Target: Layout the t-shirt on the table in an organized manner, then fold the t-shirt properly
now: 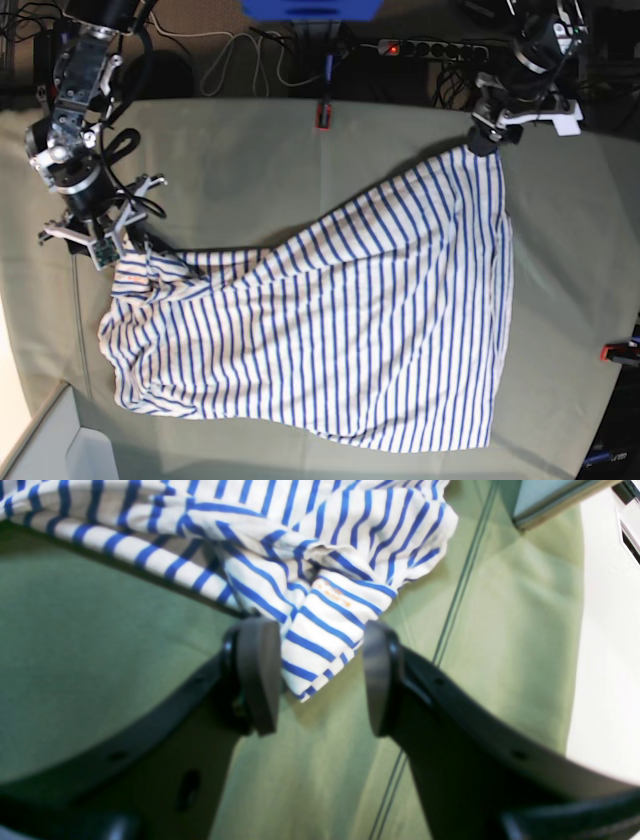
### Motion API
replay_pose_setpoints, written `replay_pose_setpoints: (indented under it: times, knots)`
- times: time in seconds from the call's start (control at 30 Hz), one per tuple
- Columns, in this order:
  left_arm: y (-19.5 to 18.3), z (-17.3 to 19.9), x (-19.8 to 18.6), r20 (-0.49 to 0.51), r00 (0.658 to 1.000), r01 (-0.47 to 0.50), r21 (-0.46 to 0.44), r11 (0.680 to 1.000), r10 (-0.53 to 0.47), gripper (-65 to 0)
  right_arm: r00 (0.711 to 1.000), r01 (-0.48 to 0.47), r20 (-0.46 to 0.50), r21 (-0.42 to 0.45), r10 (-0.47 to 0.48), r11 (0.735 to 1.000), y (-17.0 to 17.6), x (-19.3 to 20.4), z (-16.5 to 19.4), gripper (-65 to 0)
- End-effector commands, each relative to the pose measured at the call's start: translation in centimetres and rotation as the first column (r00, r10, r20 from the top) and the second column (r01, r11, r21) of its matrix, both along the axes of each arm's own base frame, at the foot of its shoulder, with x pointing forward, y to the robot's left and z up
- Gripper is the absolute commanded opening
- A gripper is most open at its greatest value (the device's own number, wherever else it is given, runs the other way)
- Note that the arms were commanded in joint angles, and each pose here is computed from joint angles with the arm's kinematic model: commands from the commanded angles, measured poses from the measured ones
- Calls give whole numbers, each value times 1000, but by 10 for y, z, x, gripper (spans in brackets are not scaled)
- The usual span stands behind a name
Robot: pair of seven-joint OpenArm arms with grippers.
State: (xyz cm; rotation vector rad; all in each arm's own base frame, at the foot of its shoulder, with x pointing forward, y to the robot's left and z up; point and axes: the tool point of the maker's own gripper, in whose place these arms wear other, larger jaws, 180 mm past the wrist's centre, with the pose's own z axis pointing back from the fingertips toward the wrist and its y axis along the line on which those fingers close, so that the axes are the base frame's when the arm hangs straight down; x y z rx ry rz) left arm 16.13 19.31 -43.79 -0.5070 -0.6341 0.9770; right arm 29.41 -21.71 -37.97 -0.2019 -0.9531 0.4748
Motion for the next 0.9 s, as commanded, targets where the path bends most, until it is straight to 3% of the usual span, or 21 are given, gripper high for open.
replay_pose_setpoints:
  times: [0.0, 0.37, 0.53, 0.73, 0.87]
  knots:
    - [5, 6, 6, 30, 999, -17, -9, 1000, 17, -246, 998, -3, 58, 1, 2, 1000, -1, 8, 15, -377]
    - [25, 22, 38, 104, 993, -66, 13, 998, 64, -247, 999, -2, 53, 1, 2, 1000, -2, 8, 14, -377]
    - [23, 4, 39, 70, 994, -87, -23, 996, 88, -248, 999, -2, 53, 1, 2, 1000, -2, 8, 14, -377]
    - [19, -16, 32, 21, 995, -100, -58, 993, 101, -365, 998, -3, 55, 0, 3, 1000, -2, 8, 14, -377]
    - [18, -25, 30, -1, 994, -109, -73, 991, 109, -374, 998, -3, 55, -2, 3, 1000, -3, 8, 14, -377]
